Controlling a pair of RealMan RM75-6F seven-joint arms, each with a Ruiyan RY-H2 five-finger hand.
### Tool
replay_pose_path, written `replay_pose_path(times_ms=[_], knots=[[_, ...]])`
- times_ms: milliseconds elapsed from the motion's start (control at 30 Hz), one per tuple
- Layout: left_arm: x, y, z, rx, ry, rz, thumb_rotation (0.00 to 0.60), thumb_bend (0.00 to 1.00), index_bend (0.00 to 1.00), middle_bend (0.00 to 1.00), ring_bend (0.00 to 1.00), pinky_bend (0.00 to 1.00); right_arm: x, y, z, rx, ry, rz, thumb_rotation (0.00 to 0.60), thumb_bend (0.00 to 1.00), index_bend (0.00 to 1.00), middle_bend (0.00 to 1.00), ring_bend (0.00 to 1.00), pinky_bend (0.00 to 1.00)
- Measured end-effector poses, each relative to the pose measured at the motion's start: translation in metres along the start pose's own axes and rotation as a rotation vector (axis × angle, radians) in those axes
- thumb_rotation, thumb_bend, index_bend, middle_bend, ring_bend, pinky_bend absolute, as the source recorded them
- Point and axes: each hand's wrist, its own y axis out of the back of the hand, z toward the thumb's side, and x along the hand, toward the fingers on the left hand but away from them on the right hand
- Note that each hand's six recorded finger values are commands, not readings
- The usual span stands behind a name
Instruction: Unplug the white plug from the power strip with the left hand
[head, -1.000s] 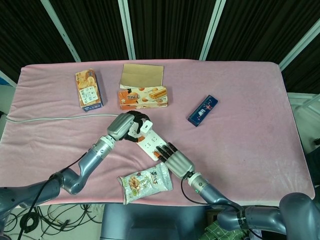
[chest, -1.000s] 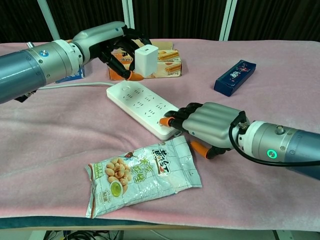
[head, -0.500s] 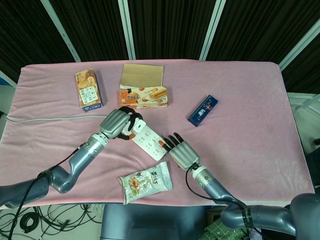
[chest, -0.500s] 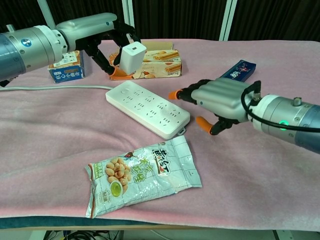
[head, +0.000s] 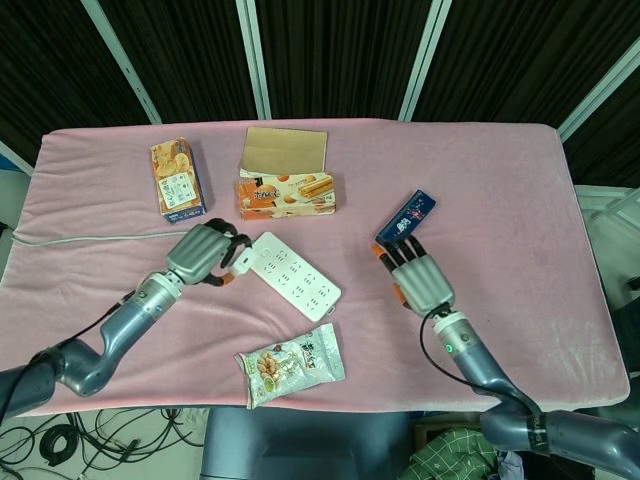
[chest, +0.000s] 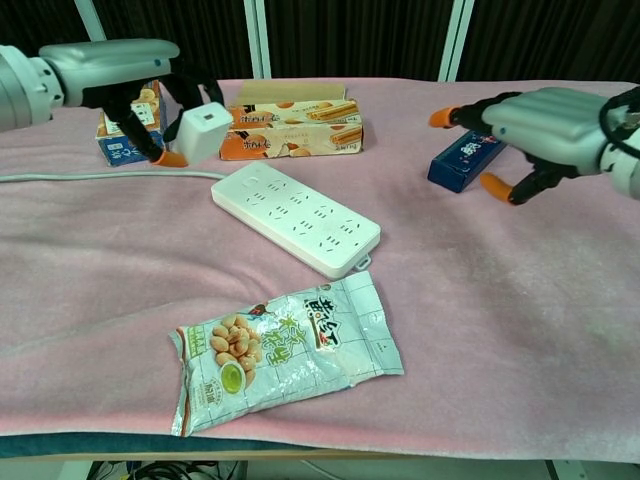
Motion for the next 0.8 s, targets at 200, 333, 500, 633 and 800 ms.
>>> replay_pose_path(times_ms=[200,333,500,633,800], knots=[[-0.046,-0.024,-0.037,0.073,0.078,-0.094,0.6,0.64,0.69,0.69,0.26,0.23,0.019,0.004,-0.052,-0.043,-0.109,-0.025,0.6,0.33,0.03,0.06,0.07,0.07],[-0.072,-0.042,-0.059,0.12,0.125,-0.146,0.6,0.64,0.68,0.68,0.26,0.23,0.04,0.003,-0.087,-0.045,-0.175,-0.043,0.6,0.31,0.03,0.04,0.06,0.07],[-0.088,-0.053,-0.073,0.182,0.147,-0.186,0.6,0.64,0.66,0.67,0.25,0.22,0.06,0.0,-0.115,-0.038,-0.228,-0.063,0.6,0.31,0.03,0.04,0.06,0.07],[-0.095,-0.062,-0.08,0.259,0.151,-0.211,0.6,0.55,0.57,0.62,0.21,0.2,0.076,-0.005,-0.135,-0.042,-0.27,-0.069,0.6,0.29,0.03,0.04,0.06,0.07],[-0.099,-0.072,-0.082,0.306,0.153,-0.234,0.6,0.23,0.24,0.27,0.02,0.09,0.089,-0.006,-0.148,-0.04,-0.29,-0.086,0.6,0.25,0.01,0.03,0.05,0.07]])
